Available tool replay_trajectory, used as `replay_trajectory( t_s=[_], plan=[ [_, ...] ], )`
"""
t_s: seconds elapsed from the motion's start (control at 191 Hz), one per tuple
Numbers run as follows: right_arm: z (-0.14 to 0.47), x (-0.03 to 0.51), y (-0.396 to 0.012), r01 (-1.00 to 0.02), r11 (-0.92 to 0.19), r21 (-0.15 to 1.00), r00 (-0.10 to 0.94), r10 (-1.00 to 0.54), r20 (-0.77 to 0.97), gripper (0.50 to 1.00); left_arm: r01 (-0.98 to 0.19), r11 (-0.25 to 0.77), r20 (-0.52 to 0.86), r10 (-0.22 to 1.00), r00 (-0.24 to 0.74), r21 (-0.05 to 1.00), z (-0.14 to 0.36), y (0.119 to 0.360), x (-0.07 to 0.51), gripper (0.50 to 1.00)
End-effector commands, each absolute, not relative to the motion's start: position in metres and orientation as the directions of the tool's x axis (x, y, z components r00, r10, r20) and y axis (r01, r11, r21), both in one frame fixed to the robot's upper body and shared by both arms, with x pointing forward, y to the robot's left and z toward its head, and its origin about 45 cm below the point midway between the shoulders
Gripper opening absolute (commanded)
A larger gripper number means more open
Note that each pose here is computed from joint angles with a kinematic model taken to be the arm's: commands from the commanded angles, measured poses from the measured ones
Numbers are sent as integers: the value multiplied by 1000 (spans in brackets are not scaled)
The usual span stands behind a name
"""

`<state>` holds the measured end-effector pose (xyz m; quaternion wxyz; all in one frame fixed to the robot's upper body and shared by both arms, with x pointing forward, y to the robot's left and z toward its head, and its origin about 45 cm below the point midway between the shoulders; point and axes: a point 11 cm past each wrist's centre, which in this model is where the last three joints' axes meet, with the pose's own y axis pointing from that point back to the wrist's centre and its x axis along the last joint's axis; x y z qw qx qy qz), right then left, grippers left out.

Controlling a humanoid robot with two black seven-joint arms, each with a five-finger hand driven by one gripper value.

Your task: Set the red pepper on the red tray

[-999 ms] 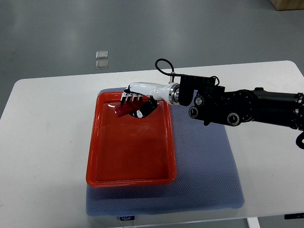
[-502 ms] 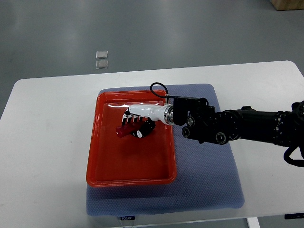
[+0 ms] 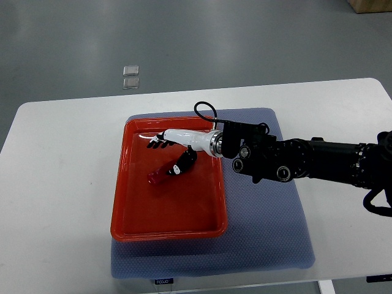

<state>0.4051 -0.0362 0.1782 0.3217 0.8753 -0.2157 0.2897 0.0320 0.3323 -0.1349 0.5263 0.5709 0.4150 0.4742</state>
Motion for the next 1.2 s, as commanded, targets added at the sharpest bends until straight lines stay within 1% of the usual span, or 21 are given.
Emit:
replay_trajectory(
  t_s=[0.0, 0.068, 0.188, 0.329, 0.371, 0.471, 0.491, 0.565, 0.612, 0.622, 0.648, 0.664, 0.711, 0.805, 0.936, 1.009, 1.197],
  plan=[
    [183, 407, -35, -571, -703, 424, 741, -219, 635, 862, -25, -101, 105, 973, 207, 995, -135, 332, 32, 1000],
    [188, 409, -32, -578, -708, 406, 739, -243, 628, 868, -25, -101, 104, 973, 205, 995, -135, 332, 32, 1000],
    [208, 418, -26, -607, -717, 343, 730, -333, 597, 874, -25, -101, 105, 973, 207, 995, -135, 332, 32, 1000],
    [236, 430, -22, -653, -719, 239, 722, -496, 482, 874, -25, -101, 104, 973, 205, 995, -135, 332, 32, 1000],
    [243, 433, -23, -672, -713, 200, 717, -557, 419, 874, -25, -101, 104, 973, 205, 995, -135, 332, 32, 1000],
    [264, 456, -58, -765, -637, 95, 639, -732, 237, 874, -25, -101, 105, 973, 207, 995, -135, 332, 32, 1000],
    [266, 457, -61, -773, -628, 84, 630, -747, 212, 874, -25, -101, 105, 973, 207, 995, -135, 332, 32, 1000],
    [269, 467, -87, -837, -547, 32, 547, -837, 19, 874, -25, -101, 105, 973, 207, 995, -135, 332, 32, 1000],
    [269, 473, -108, -880, -474, 6, 469, -873, -134, 874, -25, -101, 105, 973, 207, 995, -135, 332, 32, 1000],
    [269, 473, -108, -881, -474, 6, 469, -873, -134, 874, -25, -101, 105, 973, 207, 995, -135, 332, 32, 1000],
    [266, 476, -125, -909, -417, -6, 407, -883, -234, 874, -25, -101, 104, 973, 205, 995, -135, 332, 32, 1000],
    [265, 476, -130, -917, -399, -11, 388, -883, -265, 874, -25, -101, 104, 973, 205, 995, -135, 332, 32, 1000],
    [256, 477, -156, -950, -310, -24, 291, -859, -422, 874, -25, -101, 105, 973, 207, 995, -135, 332, 32, 1000],
    [239, 473, -189, -976, -218, -29, 189, -762, -620, 881, -24, -101, 104, 973, 207, 995, -135, 332, 31, 1000],
    [208, 457, -214, -984, -178, -11, 129, -665, -736, 909, -24, -101, 104, 973, 207, 995, -135, 332, 31, 1000],
    [193, 447, -224, -985, -173, -9, 116, -623, -774, 911, -24, -101, 104, 973, 207, 995, -135, 332, 31, 1000],
    [177, 433, -234, -980, -196, -25, 139, -592, -794, 915, -24, -100, 103, 973, 207, 995, -135, 332, 31, 1000]
  ],
)
